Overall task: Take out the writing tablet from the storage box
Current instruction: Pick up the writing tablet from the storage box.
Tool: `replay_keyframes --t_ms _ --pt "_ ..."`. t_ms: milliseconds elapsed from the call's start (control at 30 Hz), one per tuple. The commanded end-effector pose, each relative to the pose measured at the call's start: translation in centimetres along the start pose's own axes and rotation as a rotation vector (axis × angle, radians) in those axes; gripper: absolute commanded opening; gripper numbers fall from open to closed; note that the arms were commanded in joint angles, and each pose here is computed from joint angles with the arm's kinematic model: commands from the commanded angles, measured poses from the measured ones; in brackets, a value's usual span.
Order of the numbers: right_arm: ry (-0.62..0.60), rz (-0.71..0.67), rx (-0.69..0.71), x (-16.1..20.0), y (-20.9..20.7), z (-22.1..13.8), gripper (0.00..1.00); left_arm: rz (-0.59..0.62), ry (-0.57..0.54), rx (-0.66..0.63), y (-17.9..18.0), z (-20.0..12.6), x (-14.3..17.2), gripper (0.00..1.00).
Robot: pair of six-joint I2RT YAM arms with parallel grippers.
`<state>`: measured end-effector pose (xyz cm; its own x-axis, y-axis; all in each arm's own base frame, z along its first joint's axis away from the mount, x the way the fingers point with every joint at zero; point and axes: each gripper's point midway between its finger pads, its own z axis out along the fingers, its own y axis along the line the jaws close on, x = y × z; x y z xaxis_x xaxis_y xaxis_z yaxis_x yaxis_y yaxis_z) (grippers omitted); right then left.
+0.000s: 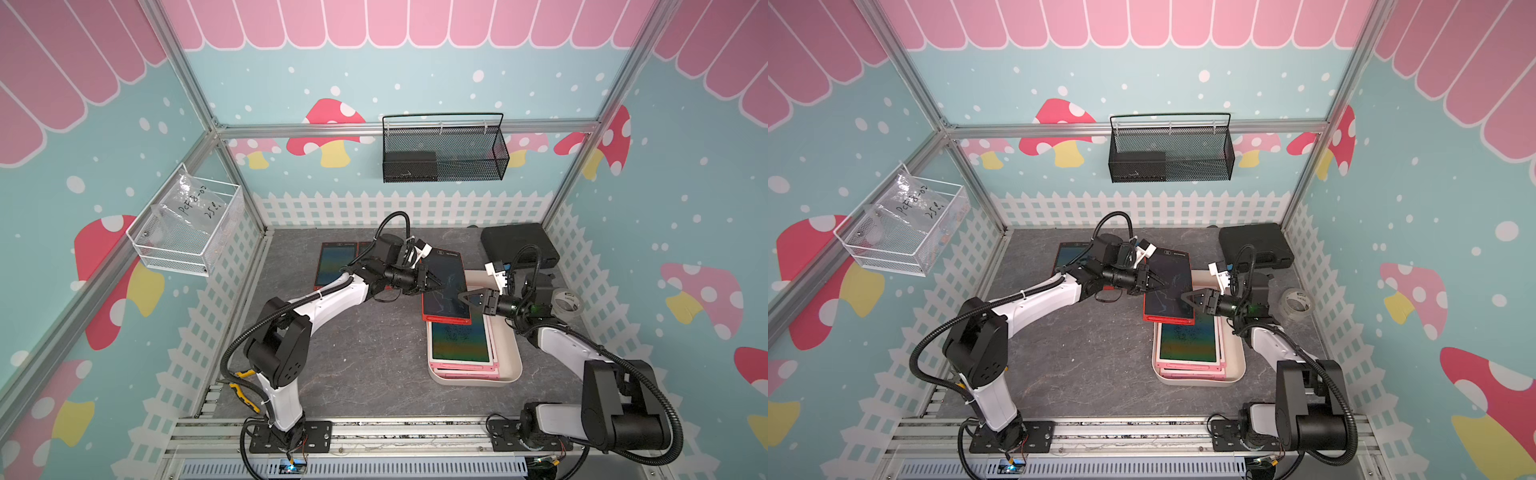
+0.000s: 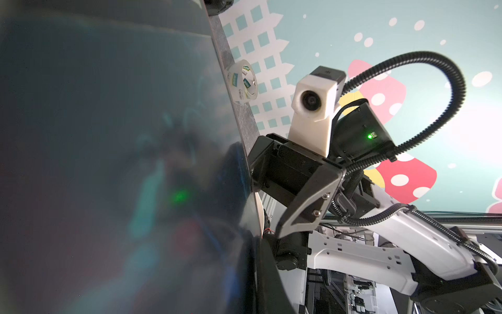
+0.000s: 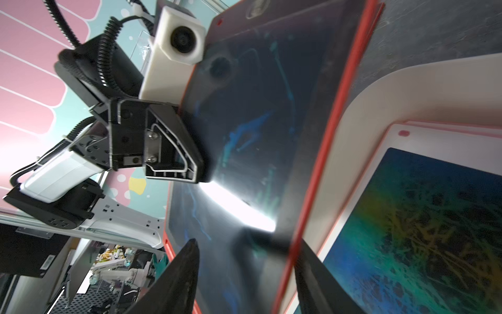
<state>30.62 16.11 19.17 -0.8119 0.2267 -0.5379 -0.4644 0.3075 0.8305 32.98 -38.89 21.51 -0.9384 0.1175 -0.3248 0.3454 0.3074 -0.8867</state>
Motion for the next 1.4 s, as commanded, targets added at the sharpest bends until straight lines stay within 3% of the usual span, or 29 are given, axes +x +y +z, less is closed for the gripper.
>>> replay_keyframes --t_ms 0,200,467,767,1100,1367 --pt "0.023 -0.03 -0.091 0.2 1.7 0.4 0.54 0.04 0.022 0.068 -0.7 0.8 -0.7 0.05" --pt "0.034 -0.03 -0.096 0.3 1.6 0.9 0.43 0.023 0.025 0.086 0.3 1.5 -0.9 0.05" --pt "0.038 -0.028 -0.098 0.2 1.4 1.0 0.23 -0.019 0.024 0.042 2.7 1.6 -1.4 0.25" --pt "0.032 -0.025 -0.093 -0.2 1.1 1.2 0.1 -0.091 -0.001 -0.012 6.8 0.2 -2.4 0.29" --pt "0.018 -0.002 -0.096 -1.2 0.4 1.6 0.05 -0.101 -0.1 0.046 7.1 -5.5 -5.4 0.35" --pt "0.008 -0.007 -0.095 -2.5 0.3 2.0 0.03 -0.126 -0.198 0.036 8.5 -10.3 -5.7 0.36"
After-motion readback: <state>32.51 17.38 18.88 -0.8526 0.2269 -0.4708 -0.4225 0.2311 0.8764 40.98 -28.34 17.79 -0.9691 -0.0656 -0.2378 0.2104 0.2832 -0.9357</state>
